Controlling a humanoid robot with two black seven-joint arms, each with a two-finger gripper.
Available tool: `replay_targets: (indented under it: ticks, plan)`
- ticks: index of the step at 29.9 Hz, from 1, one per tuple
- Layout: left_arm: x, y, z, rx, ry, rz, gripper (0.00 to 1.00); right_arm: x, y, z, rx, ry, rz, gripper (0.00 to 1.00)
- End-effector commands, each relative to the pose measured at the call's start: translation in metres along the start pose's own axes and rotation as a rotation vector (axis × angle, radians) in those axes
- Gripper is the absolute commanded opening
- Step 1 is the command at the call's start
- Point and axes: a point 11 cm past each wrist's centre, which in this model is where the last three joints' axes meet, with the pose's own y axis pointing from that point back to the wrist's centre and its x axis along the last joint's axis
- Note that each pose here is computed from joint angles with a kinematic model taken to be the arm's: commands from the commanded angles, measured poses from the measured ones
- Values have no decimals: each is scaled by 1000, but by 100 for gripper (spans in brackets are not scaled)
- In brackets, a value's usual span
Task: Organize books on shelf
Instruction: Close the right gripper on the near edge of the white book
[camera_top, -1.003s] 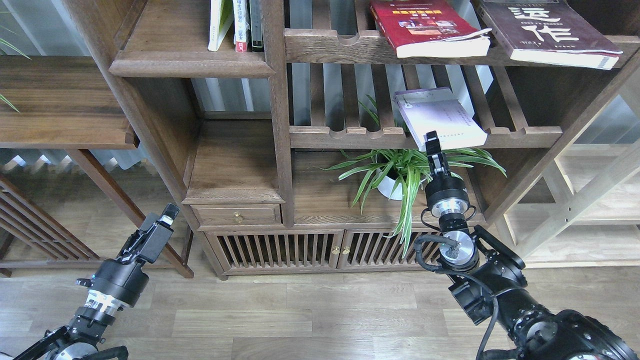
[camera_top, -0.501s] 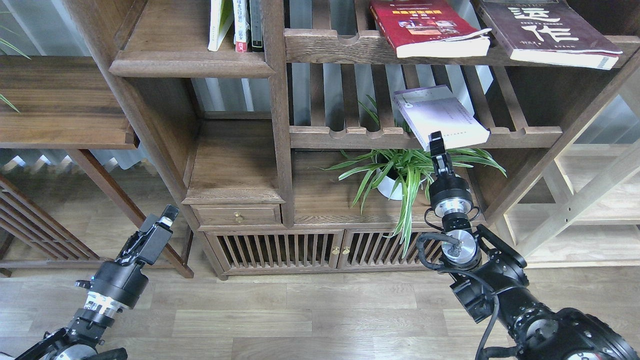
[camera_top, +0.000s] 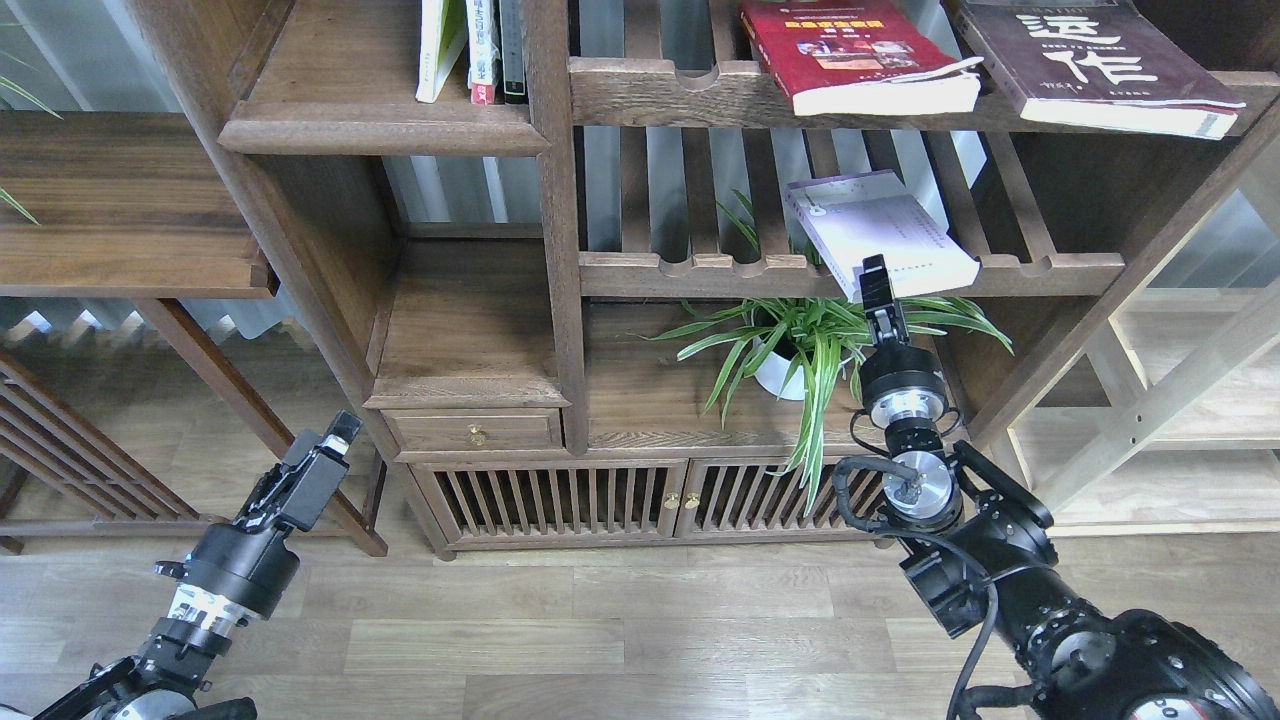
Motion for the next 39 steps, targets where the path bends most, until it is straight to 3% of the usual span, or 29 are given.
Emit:
replay_targets:
  ticks: [1, 13, 24, 29, 32, 35, 39]
  plan:
    - [0, 0, -1, 2, 1, 0, 99, 3, -2, -8, 20, -4, 14, 73]
    - [-1, -1, 0, 0, 1, -3, 99, 15, -3, -25, 53, -14, 49, 71]
    - [0, -1, 0, -1, 0, -1, 99, -1, -10, -10, 35, -21, 45, 68]
    - [-1, -1, 2, -6, 0, -3, 99, 0, -10, -12, 43, -39, 43, 47]
    - [0, -1, 3, -8, -1, -1, 99, 1, -10, -15, 49, -40, 45, 45]
    - [-1, -2, 4, -10, -1, -4, 99, 2, -9, -14, 48, -47, 45, 34]
    - [-1, -2, 4, -10, -1, -4, 99, 1, -7, -10, 39, -51, 35, 28]
